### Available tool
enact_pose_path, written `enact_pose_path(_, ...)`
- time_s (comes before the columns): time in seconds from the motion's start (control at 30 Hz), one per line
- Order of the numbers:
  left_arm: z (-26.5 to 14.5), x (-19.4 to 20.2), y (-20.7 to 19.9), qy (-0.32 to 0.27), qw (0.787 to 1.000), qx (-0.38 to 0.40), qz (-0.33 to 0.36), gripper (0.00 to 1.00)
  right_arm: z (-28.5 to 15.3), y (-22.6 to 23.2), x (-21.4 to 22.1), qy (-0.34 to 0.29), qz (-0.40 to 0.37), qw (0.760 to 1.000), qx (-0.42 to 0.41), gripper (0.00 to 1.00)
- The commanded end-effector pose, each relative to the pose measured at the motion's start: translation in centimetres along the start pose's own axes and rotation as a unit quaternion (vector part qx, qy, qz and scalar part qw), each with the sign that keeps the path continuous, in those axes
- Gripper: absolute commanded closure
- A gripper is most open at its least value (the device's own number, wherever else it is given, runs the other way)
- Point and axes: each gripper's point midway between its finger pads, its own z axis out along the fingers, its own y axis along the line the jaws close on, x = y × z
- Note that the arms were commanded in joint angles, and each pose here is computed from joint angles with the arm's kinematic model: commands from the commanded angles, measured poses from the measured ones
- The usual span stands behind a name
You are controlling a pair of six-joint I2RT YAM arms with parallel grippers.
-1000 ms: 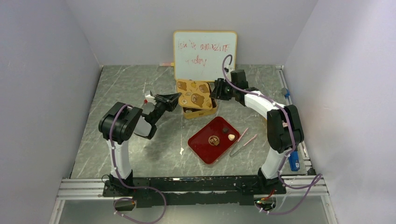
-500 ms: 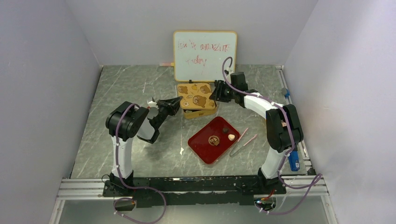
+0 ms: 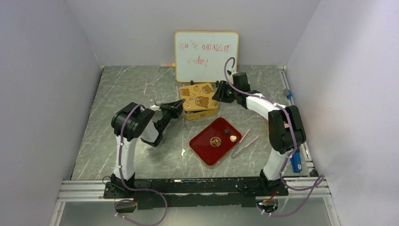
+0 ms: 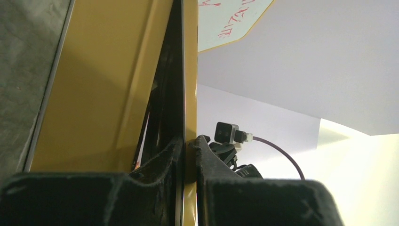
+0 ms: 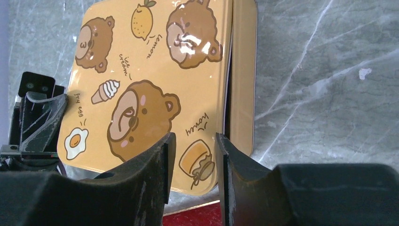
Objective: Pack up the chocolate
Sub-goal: Close the box lid on the packing box.
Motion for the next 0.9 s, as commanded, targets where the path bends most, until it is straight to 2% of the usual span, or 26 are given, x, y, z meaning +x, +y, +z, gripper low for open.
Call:
enact_pose_path(0.0, -1.0, 2.7, -6.0, 0.049, 0.989, 0.138, 0.020, 0.95, -1.5, 0.5, -2.4, -0.039, -0.023, 0.999, 0.004, 0.60)
enact_pose_path(0.87, -1.2, 3.0, -2.4, 0.061, 0.992, 0.097, 0.052, 0.95, 1.0, -2.0, 0.9, 0.005, -0.017, 0.999, 0.037, 0.59)
